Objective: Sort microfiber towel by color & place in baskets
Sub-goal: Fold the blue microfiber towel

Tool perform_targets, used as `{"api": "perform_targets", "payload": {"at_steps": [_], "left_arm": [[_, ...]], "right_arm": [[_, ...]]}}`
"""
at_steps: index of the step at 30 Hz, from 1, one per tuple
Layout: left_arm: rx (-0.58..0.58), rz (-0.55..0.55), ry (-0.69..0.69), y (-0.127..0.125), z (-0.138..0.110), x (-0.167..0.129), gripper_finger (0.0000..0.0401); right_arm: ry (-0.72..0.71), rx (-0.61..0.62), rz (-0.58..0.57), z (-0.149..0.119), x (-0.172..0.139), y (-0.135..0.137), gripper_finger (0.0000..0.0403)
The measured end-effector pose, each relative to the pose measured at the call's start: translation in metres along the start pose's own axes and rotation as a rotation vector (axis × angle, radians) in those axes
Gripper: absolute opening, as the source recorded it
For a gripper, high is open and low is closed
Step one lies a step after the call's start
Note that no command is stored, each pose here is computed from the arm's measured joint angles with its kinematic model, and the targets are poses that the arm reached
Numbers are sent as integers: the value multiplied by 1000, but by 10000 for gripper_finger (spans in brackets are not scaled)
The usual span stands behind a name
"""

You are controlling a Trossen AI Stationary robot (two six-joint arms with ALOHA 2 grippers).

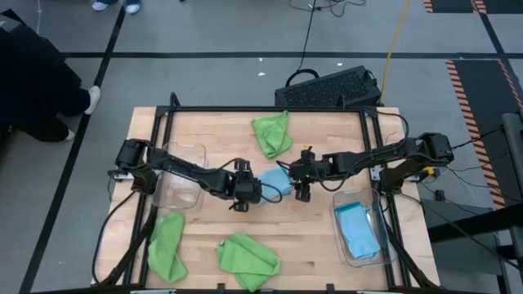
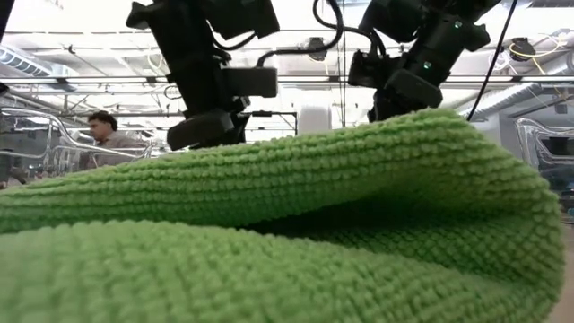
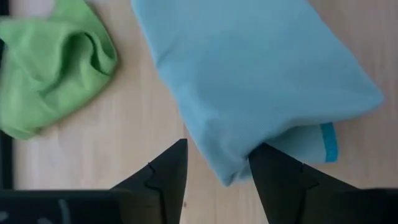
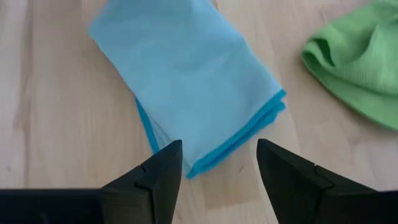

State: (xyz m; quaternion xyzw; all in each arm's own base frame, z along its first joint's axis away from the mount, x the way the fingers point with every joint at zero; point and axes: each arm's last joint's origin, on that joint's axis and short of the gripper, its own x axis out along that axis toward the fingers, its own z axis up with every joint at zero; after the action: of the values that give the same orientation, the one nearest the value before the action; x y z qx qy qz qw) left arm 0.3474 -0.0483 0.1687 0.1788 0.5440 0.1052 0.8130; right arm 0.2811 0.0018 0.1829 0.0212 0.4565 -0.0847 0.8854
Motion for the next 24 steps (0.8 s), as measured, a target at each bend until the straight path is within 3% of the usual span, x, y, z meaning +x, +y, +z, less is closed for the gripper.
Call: {"api": "perform_targets", "payload": {"at_steps": [5,12,18,24], "left_arm": [[-48,-15,14,10,-1,5,142],[-100,-28,20,17,-1,8,17],[-199,-50,5,17,0,5,8],[-249,-157,-67,-6,16,-15,6]], "right_arm": [[-29,0,21,3,0,1,201],[-28,4,20,3,0,1,201],[-28,24,21,3,0,1,201],[-13,39,19,1,0,1,201]]}}
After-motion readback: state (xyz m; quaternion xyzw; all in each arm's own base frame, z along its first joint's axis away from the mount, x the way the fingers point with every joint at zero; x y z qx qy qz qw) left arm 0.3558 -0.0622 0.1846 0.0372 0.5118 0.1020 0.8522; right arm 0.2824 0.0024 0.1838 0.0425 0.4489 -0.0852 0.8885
